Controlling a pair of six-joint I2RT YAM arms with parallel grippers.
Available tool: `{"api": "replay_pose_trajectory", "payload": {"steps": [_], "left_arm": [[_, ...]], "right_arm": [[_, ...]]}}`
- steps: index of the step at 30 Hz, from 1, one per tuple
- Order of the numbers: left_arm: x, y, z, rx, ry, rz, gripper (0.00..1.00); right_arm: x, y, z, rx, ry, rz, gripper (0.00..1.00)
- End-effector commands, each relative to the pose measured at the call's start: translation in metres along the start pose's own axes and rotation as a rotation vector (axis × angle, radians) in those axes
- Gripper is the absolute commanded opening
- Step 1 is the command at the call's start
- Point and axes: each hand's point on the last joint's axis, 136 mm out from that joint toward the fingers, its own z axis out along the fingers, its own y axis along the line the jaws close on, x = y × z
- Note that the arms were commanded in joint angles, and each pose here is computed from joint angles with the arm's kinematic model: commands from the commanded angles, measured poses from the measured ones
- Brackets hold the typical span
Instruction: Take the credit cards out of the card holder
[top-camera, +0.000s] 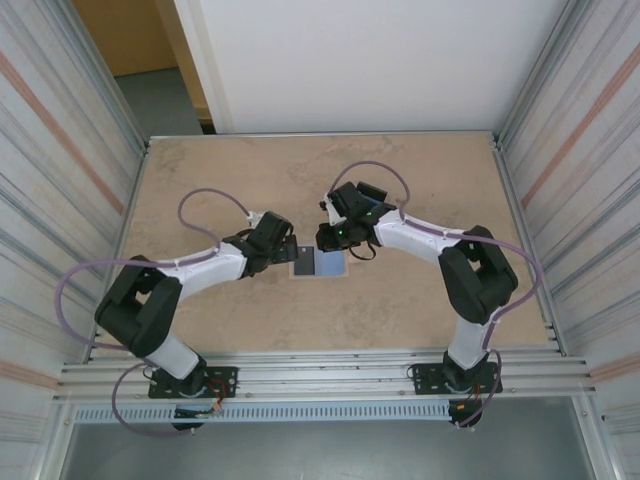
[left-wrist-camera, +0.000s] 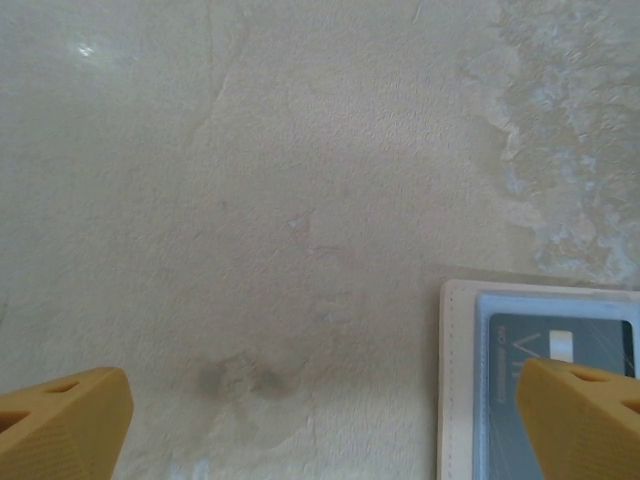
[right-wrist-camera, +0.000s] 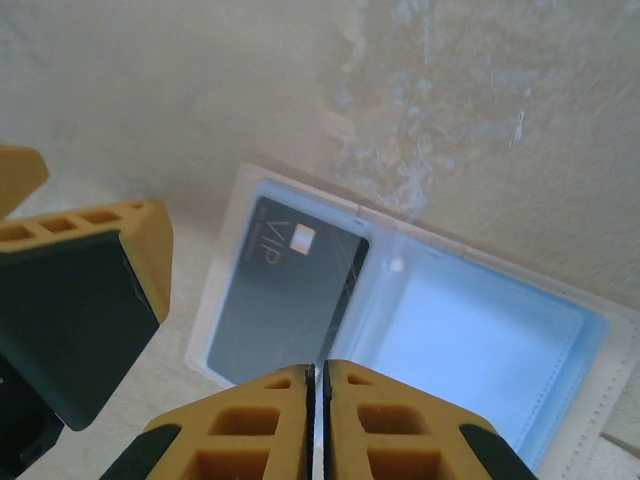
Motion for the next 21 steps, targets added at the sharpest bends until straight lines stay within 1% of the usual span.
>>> {"api": "replay_pose_trajectory", "payload": {"steps": [1, 4, 6, 15, 21], "left_arm": [[-0.004, -0.01, 0.009, 0.022, 0.014, 0.016, 0.99], [0.004, -0.011, 0.016, 0.024, 0.044, 0.022, 0.99], [0.01, -0.011, 0.018, 0.027, 0.06, 0.025, 0.99], [0.034, -0.003, 0.023, 0.019, 0.122, 0.048, 0.99], [0.042, 0.001, 0.023, 0.007, 0.137, 0.053, 0.99]], "right_arm": [[0.003, 0.005, 0.007, 0.003, 0.037, 0.034, 0.13], [0.005, 0.006, 0.015, -0.004, 0.057, 0.052, 0.15], [0.007, 0.005, 0.022, -0.003, 0.075, 0.068, 0.19], [0.015, 0.0, 0.044, -0.014, 0.13, 0.12, 0.24], [0.022, -0.001, 0.055, -0.041, 0.163, 0.153, 0.27]]}}
